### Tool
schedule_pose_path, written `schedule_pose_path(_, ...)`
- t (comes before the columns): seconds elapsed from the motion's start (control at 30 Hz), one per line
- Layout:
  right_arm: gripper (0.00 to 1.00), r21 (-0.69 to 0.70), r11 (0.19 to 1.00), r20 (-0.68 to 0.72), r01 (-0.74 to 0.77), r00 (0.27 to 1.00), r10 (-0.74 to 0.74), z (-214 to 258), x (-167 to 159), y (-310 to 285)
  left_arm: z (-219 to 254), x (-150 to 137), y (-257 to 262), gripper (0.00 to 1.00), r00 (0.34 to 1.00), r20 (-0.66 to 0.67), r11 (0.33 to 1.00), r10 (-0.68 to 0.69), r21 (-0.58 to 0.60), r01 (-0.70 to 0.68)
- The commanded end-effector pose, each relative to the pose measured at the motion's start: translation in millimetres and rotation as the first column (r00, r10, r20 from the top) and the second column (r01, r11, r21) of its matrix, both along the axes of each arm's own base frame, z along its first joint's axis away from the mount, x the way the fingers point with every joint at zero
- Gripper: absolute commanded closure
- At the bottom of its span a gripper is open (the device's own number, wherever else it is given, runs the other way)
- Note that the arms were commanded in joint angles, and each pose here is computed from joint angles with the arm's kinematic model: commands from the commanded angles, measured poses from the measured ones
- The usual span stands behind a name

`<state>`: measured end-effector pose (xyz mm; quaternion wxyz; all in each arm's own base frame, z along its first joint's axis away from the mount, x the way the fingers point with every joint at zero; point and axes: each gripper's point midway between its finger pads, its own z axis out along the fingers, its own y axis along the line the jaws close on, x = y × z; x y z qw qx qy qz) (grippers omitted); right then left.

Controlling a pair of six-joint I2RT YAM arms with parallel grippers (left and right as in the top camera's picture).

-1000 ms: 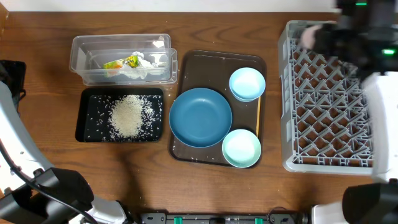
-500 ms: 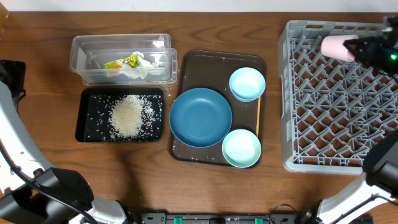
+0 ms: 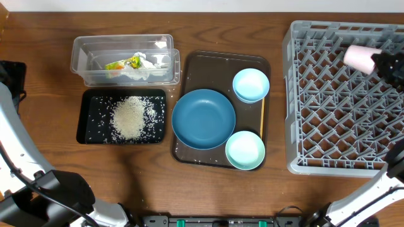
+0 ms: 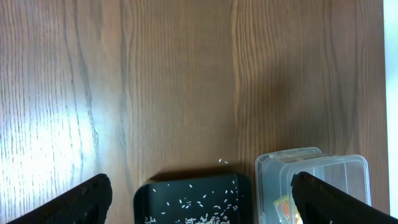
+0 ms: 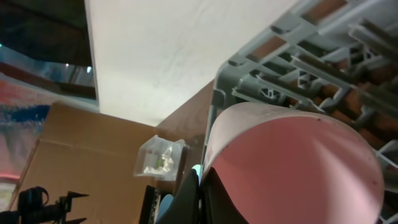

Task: Sort waste into correct bins and load items into the dishwasher rack
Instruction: 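Carry the pink cup right over the grey dish rack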

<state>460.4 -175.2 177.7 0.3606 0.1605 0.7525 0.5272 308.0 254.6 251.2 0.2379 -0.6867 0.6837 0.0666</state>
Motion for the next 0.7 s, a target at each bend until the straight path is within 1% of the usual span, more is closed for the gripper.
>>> schedule_pose_path(0.0, 0.99, 0.047, 0.998, 0.022, -0.028, 0.999, 0.027, -5, -1, 3, -3, -1, 1, 0.06, 1.000, -0.014, 1.000, 0.000, -0.002, 0.000)
schedule_pose_path(0.33, 0.99, 0.096, 0.995, -0.028, 0.019, 0.999, -0.016, -9, -7, -13, -3, -2, 1, 0.06, 1.000, -0.014, 1.000, 0.000, -0.002, 0.000)
schedule_pose_path(0.43, 0.99, 0.095, 0.994, -0.032, 0.046, 0.999, -0.043, -10, -12, -25, -3, -2, 1, 0.06, 1.000, -0.014, 1.000, 0.000, -0.002, 0.000)
schedule_pose_path(0.57, 0.99, 0.073, 0.992, -0.084, 0.106, 0.991, -0.100, -20, -19, -42, -3, -1, 1, 0.06, 1.000, -0.014, 1.000, 0.000, -0.002, 0.000)
schedule_pose_path(0.67, 0.99, 0.070, 0.990, -0.091, 0.125, 0.989, -0.118, -21, -23, -49, -3, -1, 1, 0.06, 1.000, -0.014, 1.000, 0.000, -0.002, 0.000)
